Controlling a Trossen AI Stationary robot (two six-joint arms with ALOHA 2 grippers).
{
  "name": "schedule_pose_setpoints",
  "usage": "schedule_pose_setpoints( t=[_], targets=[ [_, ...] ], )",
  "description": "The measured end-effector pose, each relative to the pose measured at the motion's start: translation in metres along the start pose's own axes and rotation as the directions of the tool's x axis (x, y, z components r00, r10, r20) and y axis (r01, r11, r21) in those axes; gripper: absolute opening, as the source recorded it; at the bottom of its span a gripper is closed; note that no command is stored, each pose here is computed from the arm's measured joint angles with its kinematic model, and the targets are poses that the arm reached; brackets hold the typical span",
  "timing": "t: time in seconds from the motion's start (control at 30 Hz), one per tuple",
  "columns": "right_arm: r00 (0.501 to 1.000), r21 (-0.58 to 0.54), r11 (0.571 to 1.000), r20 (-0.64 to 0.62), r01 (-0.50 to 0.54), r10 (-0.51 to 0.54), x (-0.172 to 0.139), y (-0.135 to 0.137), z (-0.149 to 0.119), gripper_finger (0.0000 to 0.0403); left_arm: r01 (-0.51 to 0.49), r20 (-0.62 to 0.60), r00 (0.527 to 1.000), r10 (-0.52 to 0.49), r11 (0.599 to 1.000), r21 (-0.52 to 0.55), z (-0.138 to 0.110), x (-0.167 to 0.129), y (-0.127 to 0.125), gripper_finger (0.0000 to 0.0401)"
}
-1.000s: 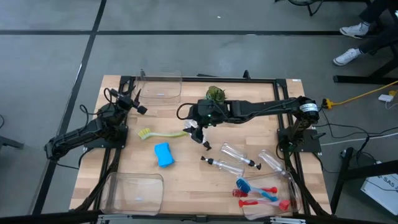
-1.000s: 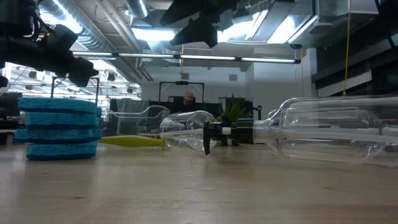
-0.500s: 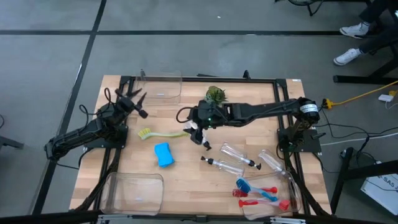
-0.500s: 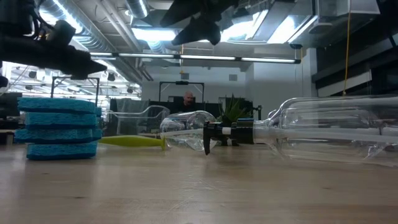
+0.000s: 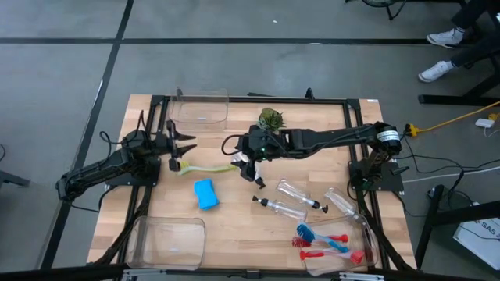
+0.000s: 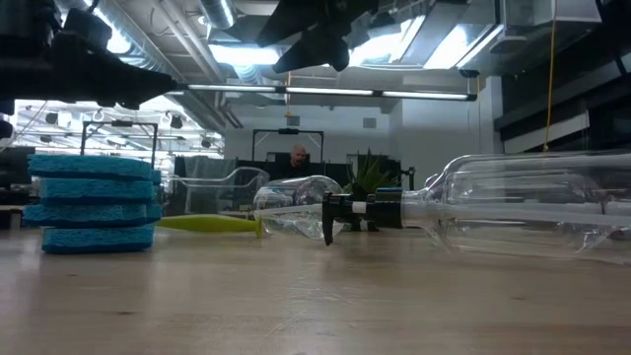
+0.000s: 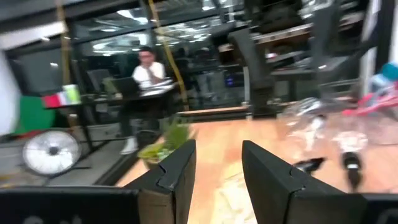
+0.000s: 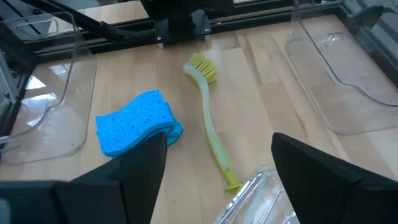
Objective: Pick & Place Kitchen Sink Supplies
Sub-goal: Put the green dish brush into the bottom right transparent bin
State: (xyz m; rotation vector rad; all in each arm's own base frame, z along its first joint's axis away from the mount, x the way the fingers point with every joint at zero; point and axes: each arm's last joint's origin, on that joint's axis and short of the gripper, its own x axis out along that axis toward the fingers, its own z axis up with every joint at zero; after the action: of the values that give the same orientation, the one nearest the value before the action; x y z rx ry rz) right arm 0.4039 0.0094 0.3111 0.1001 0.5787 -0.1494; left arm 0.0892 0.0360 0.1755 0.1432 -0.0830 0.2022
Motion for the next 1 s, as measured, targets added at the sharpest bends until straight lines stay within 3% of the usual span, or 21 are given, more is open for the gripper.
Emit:
schedule_pose_setpoints(
  t=[0.2, 0.3, 0.37, 0.47, 0.5, 0.57, 0.63, 0.7, 0.8, 0.9, 1.0],
  targets=[
    [1.000, -0.010, 1.000, 0.000, -0.001, 0.001, 0.000, 0.000, 0.000, 0.0287, -0.003, 0.003, 1.000, 0.003, 0.998, -0.066, 0.000, 0.000, 0.000, 0.0125],
    [1.000, 0.004, 1.000, 0.000, -0.001, 0.001, 0.000, 0.000, 0.000, 0.0287, -0.002, 0.025, 1.000, 0.007, 0.981, -0.194, 0.002, 0.000, 0.000, 0.0125],
    [1.000, 0.029, 1.000, 0.000, -0.001, 0.001, 0.000, 0.000, 0.000, 0.0287, 0.007, 0.035, 0.999, 0.006, 0.931, -0.365, 0.003, 0.000, 0.000, 0.0125],
    [1.000, 0.081, 0.997, 0.000, -0.001, 0.001, 0.000, 0.000, 0.000, 0.0287, 0.014, 0.033, 0.999, 0.009, 0.776, -0.631, 0.003, 0.000, 0.000, 0.0125],
    [1.000, 0.096, 0.995, 0.000, -0.001, 0.001, 0.000, 0.000, 0.000, 0.0287, 0.009, 0.023, 1.000, 0.009, 0.729, -0.685, 0.002, 0.000, 0.000, 0.0125],
    [1.000, 0.126, 0.992, 0.000, 0.000, 0.000, 0.000, 0.000, 0.000, 0.0287, 0.001, 0.009, 1.000, 0.008, 0.677, -0.736, 0.001, 0.000, 0.000, 0.0125],
    [1.000, 0.151, 0.988, -0.001, 0.000, 0.000, 0.000, 0.000, 0.000, 0.0287, 0.011, 0.002, 1.000, -0.015, 0.688, -0.726, 0.000, 0.000, -0.001, 0.0125],
    [1.000, 0.167, 0.986, -0.004, 0.003, -0.003, 0.000, 0.000, 0.000, 0.0287, 0.077, -0.007, 0.994, -0.109, 0.740, -0.669, -0.001, 0.001, -0.004, 0.0125],
    [0.999, 0.175, 0.984, -0.018, 0.038, -0.036, 0.000, 0.000, -0.002, 0.0287, 0.106, -0.120, 0.966, -0.229, 0.774, -0.625, -0.002, 0.001, -0.008, 0.0125],
    [0.998, 0.172, 0.983, -0.025, 0.055, -0.052, 0.000, -0.001, -0.003, 0.0287, 0.060, -0.272, 0.929, -0.252, 0.825, -0.561, 0.004, 0.000, -0.010, 0.0125],
    [0.998, 0.159, 0.986, -0.026, 0.057, -0.054, 0.000, -0.001, -0.003, 0.0287, 0.037, -0.325, 0.917, -0.230, 0.862, -0.505, 0.012, 0.007, -0.011, 0.0125]
  ],
)
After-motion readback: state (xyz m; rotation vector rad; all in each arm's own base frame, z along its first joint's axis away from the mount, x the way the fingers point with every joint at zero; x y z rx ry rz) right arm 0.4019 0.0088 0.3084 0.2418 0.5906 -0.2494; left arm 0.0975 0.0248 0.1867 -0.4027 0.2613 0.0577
